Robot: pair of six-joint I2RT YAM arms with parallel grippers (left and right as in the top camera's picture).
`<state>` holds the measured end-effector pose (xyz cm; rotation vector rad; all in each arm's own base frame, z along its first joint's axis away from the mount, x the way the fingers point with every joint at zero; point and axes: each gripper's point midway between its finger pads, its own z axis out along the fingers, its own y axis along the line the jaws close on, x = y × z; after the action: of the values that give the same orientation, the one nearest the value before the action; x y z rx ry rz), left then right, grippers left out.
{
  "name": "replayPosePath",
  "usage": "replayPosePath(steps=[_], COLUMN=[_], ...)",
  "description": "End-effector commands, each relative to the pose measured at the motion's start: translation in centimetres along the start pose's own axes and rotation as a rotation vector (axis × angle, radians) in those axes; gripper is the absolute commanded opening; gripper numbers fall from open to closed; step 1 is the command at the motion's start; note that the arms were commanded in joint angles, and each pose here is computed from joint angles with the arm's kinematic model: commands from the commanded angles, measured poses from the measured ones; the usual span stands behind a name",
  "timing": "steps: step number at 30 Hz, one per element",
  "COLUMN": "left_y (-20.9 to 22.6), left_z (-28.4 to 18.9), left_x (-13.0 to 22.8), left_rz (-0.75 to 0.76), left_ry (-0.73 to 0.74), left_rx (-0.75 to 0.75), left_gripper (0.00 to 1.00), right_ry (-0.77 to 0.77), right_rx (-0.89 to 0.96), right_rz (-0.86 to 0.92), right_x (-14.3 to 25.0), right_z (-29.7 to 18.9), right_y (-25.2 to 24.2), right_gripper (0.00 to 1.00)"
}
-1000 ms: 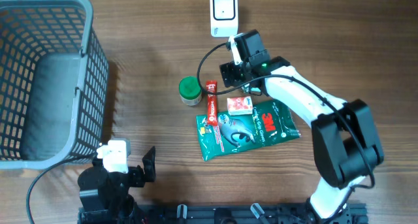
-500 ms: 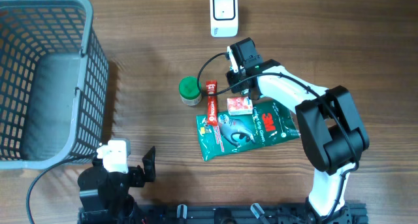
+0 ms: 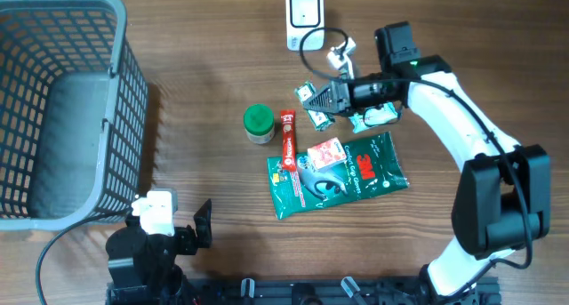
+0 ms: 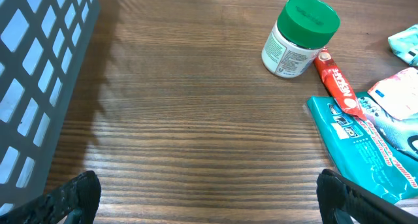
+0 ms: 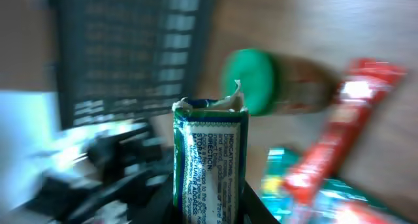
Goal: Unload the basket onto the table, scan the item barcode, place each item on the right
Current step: 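Carry the green box to the white scanner and hold it there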
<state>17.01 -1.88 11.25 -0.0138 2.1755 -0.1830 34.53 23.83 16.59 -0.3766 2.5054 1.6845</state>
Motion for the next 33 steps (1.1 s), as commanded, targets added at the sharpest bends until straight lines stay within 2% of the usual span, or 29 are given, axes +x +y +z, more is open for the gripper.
replayPosePath(steps=[1,4,5,9,16,18,21,24,26,28,29,33], left_y=[-0.1,-0.1,-0.1,-0.1,-0.1,-0.1,-0.1,-0.1,-0.1,-0.1,-0.1,-0.1], left_z=[0.1,0.1,0.1,0.1,0.1,0.1,0.1,0.1,0.1,0.1,0.1,0.1], left_x=[0.0,0.0,0.0,0.0,0.0,0.0,0.0,0.0,0.0,0.0,0.0,0.0], left_rz=[-0.006,-0.006,-0.006,-0.006,-0.006,-0.006,-0.006,-0.006,-0.006,-0.006,-0.006,-0.006], left_ry=[-0.002,-0.002,-0.002,-0.002,-0.002,-0.002,-0.002,-0.002,-0.002,-0.002,-0.002,-0.002], left_rx=[0.005,0.005,0.005,0.005,0.005,0.005,0.005,0.005,0.005,0.005,0.005,0.005], left_gripper=[1.0,1.0,1.0,1.0,1.0,1.0,1.0,1.0,1.0,1.0,1.0,1.0], right_ry=[0.056,0.076,0.098,0.157,0.215,0.21,0.123,-0.101,-0.224,-0.316,-0.362,-0.46], right_rx=[-0.296,-0.292,-0.287,-0.267,-0.29,-0.285,-0.211,0.076,0.281,0.434,0.513,0.702], right_rz=[0.062,0.196,0.334,0.711,0.919,0.918,0.756,0.582,0.539,0.536,0.531,0.308], right_x=[0.6,0.6,0.7,0.9,1.0,1.0,0.3,-2.1,-3.2,-3.9,-4.2,-6.6], right_z=[-1.0,-1.0,-1.0,-1.0,-1.2,-1.2,-0.7,-0.3,-1.2,-2.5,-3.4,-5.9], right_y=[5.7,5.8,5.7,5.8,6.5,6.4,4.8,-0.8,-4.6,-7.2,-8.5,-10.6], right_gripper=[0.17,0.09,0.04,0.06,0.05,0.08,0.09,0.07,0.04,0.04,0.08,0.08])
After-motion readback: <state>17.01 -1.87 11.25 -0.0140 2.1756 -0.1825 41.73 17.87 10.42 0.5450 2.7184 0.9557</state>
